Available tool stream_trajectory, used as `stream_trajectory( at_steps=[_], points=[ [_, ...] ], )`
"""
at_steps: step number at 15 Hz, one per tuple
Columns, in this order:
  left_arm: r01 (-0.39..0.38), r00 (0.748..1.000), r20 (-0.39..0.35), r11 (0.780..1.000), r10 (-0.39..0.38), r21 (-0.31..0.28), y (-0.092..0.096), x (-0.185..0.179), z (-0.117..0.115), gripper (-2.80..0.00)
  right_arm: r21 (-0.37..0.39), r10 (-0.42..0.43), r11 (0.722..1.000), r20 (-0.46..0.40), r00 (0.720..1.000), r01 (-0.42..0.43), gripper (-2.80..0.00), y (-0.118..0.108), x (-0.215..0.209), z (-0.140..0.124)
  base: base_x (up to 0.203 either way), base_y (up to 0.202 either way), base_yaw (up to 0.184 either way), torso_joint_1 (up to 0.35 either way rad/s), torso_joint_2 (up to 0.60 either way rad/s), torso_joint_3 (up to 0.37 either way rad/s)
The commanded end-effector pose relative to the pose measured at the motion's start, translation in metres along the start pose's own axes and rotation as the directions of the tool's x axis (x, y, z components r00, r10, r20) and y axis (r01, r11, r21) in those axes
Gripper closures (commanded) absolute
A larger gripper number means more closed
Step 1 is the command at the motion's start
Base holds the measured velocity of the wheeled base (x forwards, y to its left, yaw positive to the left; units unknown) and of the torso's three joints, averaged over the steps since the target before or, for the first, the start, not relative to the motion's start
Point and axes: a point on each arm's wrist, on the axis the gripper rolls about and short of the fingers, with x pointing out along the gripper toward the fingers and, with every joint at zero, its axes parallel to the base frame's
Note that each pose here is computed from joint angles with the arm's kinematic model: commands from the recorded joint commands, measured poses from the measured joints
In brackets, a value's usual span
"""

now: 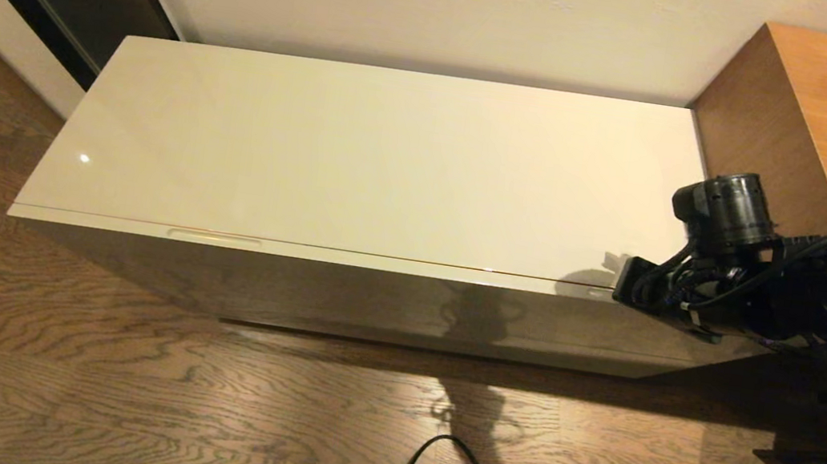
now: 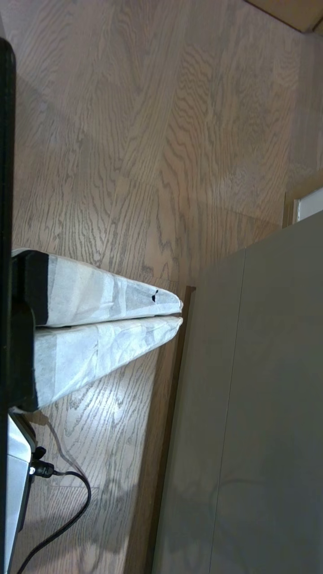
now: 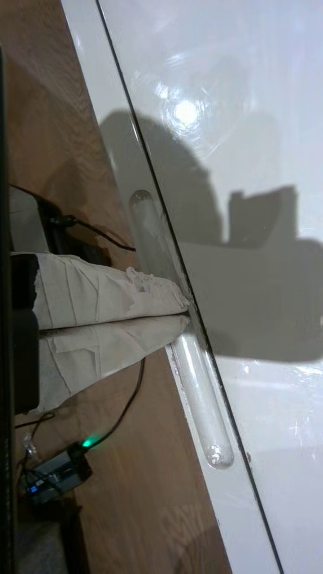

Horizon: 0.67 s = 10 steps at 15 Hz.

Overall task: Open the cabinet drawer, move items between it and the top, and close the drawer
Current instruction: Open the drawer

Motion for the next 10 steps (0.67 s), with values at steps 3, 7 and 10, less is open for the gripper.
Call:
stream_trajectory(
  at_steps=[3,7,10],
  points=[
    [-0.001,0.999,0.036,1.0,0.001,-0.001,0.0,-0.003,-0.002,0.0,-0.014,-0.041,0.999,-0.068,0.997,0.041,0.0,-0.012,0.003,-0.022,0.0,0.0,0.0,0.0,0.0,0.0],
    [-0.001,0.999,0.036,1.0,0.001,-0.001,0.0,-0.003,-0.002,0.0,0.01,-0.063,0.998,-0.122,0.991,0.065,0.0,-0.025,-0.003,-0.041,0.0,0.0,0.0,0.0,0.0,0.0],
    [-0.001,0.999,0.036,1.0,0.001,-0.001,0.0,-0.003,-0.002,0.0,0.02,-0.044,0.999,-0.145,0.988,0.047,0.0,-0.035,-0.019,-0.051,0.0,0.0,0.0,0.0,0.0,0.0]
  ],
)
